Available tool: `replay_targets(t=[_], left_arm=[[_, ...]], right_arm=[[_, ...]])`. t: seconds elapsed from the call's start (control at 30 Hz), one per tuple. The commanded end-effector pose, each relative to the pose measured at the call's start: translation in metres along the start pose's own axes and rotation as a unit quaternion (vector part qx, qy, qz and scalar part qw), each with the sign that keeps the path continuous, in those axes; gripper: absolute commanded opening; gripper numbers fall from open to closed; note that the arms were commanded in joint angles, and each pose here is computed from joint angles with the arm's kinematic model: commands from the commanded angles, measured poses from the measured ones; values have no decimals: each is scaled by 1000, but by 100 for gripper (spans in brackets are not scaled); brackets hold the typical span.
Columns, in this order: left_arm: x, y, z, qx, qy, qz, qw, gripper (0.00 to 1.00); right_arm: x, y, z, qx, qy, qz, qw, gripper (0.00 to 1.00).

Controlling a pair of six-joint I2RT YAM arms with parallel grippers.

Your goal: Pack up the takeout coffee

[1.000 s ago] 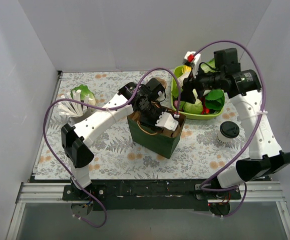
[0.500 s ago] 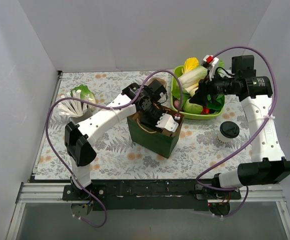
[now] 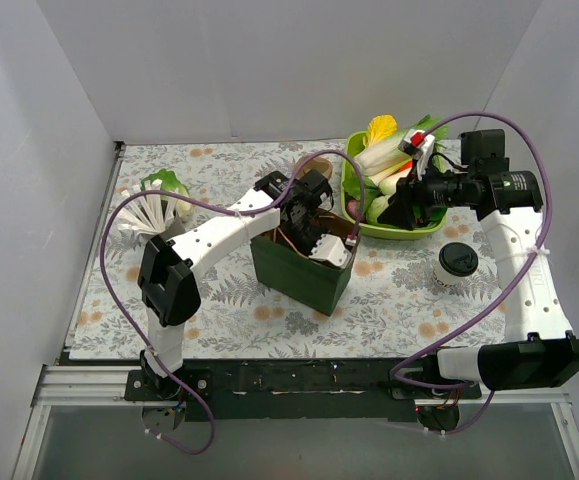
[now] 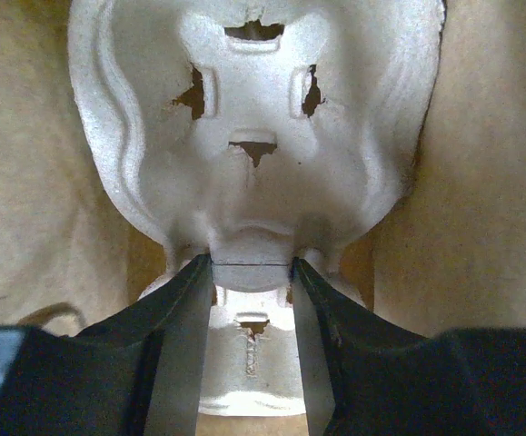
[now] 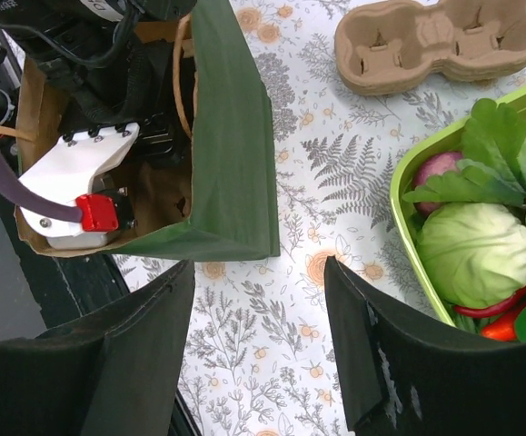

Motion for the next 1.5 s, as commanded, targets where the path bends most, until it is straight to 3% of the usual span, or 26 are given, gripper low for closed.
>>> replay_targets(t=[0.0, 0.27, 0.93, 1.07, 1.13, 1.27, 1.47], left_arm=[[-11, 1, -14, -27, -6, 12, 1000, 0], [-13, 9, -23, -49, -20, 3, 999, 0], [-52, 51, -28, -56, -91, 86, 991, 0], [-57, 49, -32, -58, -99, 97, 989, 0], [-51, 45, -30, -54, -108, 87, 989, 6], [-41, 31, -24, -38, -116, 75, 990, 9], [-34, 13, -21, -18, -138, 70, 988, 2]], right_arm=[[4, -2, 6, 6, -18, -16, 1000, 66], [0, 2, 7, 13, -9, -18, 1000, 66], [-4, 5, 5, 11, -1, -15, 1000, 66], [-5, 6, 4, 12, 1, -14, 1000, 66], [-5, 6, 3, 11, 2, -14, 1000, 66], [-3, 7, 1, 10, 2, -15, 1000, 66], [-3, 7, -1, 10, -2, -11, 1000, 66]])
Point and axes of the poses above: each gripper's point midway between its finger pads, its own y axis out along the fingers, its own z axis along the line the jaws close on, x = y × z, the point moved 1 cm from there along -y, back along the fingers, and after that the axes turned 12 degrees about -y, right-handed, at the moved point
